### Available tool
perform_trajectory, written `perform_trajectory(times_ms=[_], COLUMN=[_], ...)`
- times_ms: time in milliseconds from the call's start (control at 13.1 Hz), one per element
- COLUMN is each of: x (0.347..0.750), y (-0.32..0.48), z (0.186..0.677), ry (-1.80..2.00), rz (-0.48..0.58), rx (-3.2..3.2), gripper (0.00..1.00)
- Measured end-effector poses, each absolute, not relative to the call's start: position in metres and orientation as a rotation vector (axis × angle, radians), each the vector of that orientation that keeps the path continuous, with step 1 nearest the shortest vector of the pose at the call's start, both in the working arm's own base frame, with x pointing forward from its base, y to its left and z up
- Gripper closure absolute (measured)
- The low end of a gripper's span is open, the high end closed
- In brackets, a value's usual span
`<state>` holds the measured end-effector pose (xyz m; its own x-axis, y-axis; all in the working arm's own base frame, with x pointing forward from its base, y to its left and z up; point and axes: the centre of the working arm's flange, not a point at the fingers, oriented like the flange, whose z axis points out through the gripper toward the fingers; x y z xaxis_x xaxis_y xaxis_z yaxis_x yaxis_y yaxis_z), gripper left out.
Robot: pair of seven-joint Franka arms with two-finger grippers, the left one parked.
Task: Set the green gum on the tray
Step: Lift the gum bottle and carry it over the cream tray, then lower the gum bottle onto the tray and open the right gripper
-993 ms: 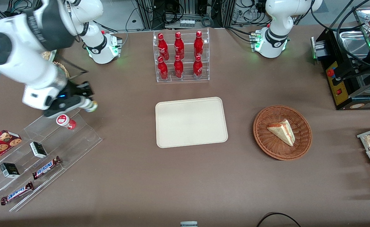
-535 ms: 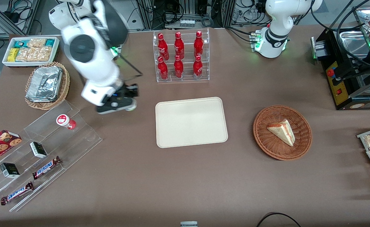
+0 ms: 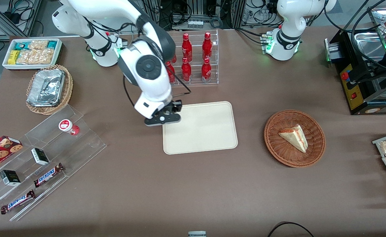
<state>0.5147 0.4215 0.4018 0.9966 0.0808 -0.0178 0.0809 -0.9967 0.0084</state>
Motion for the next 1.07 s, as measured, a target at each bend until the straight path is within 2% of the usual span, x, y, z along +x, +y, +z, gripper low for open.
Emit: perform_trajectory(times_ms=[535,1069], x=[0.482,0.464], y=[0.499,0.527], z=[0.311,0.258], ry=[0.011,0.014], rz=[0.043,0.075], rx=[3.154,3.166], gripper=[0.41,0.41])
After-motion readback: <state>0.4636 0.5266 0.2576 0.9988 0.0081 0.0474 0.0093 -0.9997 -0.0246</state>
